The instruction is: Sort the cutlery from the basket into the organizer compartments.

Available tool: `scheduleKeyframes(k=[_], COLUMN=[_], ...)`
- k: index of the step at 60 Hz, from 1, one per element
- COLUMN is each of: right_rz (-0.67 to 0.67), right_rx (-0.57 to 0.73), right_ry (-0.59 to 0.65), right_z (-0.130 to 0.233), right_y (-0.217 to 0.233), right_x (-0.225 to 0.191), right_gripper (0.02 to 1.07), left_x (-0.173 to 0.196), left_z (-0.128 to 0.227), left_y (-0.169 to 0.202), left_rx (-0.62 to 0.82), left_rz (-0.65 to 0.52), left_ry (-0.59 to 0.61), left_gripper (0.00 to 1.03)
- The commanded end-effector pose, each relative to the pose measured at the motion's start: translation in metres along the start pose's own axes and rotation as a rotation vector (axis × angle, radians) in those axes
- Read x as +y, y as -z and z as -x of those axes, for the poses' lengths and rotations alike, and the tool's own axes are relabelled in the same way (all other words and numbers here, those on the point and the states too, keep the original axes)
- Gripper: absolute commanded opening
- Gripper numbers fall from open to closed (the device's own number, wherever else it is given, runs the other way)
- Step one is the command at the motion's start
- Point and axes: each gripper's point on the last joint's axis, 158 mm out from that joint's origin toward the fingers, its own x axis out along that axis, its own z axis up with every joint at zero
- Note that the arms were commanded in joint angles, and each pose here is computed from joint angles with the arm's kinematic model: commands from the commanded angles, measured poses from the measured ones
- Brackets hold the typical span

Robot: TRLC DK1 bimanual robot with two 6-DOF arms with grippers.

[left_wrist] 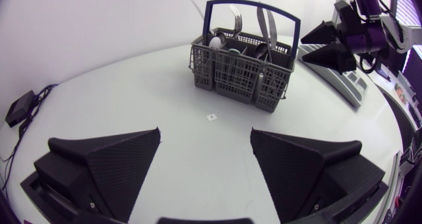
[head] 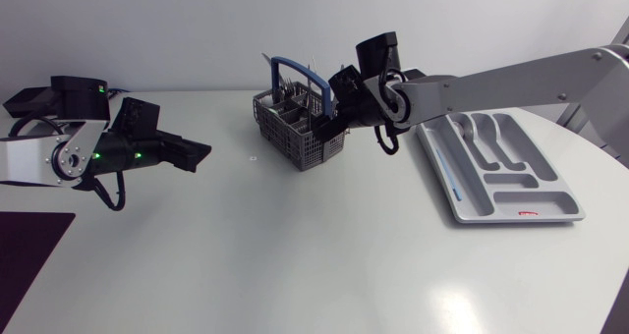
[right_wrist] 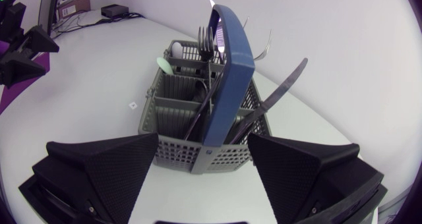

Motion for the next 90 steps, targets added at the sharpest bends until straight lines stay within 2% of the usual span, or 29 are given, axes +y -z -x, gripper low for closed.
scheduleKeyframes(k=[1, 11, 18, 21, 27, 32, 52, 59, 72, 81, 84, 86, 90], right_rz=[-0.006, -0.007, -0.005, -0.009, -0.003, -0.004, -0.008, -0.015, -0.032, -0.040, -0.040, -0.039, -0.038], right_rx=[-0.025, -0.050, -0.057, -0.056, -0.050, -0.052, -0.032, -0.005, 0.029, 0.030, 0.023, 0.019, 0.015], right_ry=[-0.004, 0.013, 0.016, 0.015, 0.001, -0.012, -0.054, -0.090, -0.147, -0.163, -0.161, -0.159, -0.159], right_z=[-0.013, -0.028, -0.038, -0.042, -0.036, -0.028, 0.020, 0.046, 0.120, 0.152, 0.159, 0.164, 0.170], right_y=[-0.008, -0.018, -0.018, -0.017, -0.011, -0.010, 0.013, 0.034, 0.076, 0.091, 0.091, 0.091, 0.090], right_x=[0.000, -0.009, -0.011, -0.012, -0.008, -0.005, 0.008, 0.021, 0.050, 0.061, 0.062, 0.062, 0.062], right_gripper=[0.88, 0.75, 0.50, 0.33, 0.21, 0.16, 0.12, 0.12, 0.12, 0.13, 0.15, 0.22, 0.52], left_x=[0.000, -0.003, -0.005, -0.006, -0.008, -0.010, -0.029, -0.036, -0.042, -0.057, -0.059, -0.062, -0.066], left_z=[-0.014, -0.025, -0.026, -0.026, -0.024, -0.022, -0.009, -0.005, -0.009, -0.012, -0.014, -0.016, -0.024], left_y=[0.001, 0.003, 0.003, 0.006, 0.012, 0.012, 0.004, 0.005, 0.015, 0.015, 0.014, 0.014, 0.013], left_rx=[-0.003, -0.015, -0.019, -0.014, -0.004, -0.005, -0.011, -0.001, 0.032, 0.043, 0.045, 0.049, 0.066], left_rz=[0.007, -0.002, -0.006, -0.004, -0.003, -0.004, -0.023, -0.045, -0.068, -0.083, -0.085, -0.088, -0.090], left_ry=[0.023, 0.033, 0.043, 0.044, 0.046, 0.047, 0.074, 0.087, 0.110, 0.144, 0.149, 0.156, 0.172], left_gripper=[0.93, 0.93, 0.93, 0.93, 0.93, 0.93, 0.93, 0.93, 0.93, 0.93, 0.93, 0.93, 0.93])
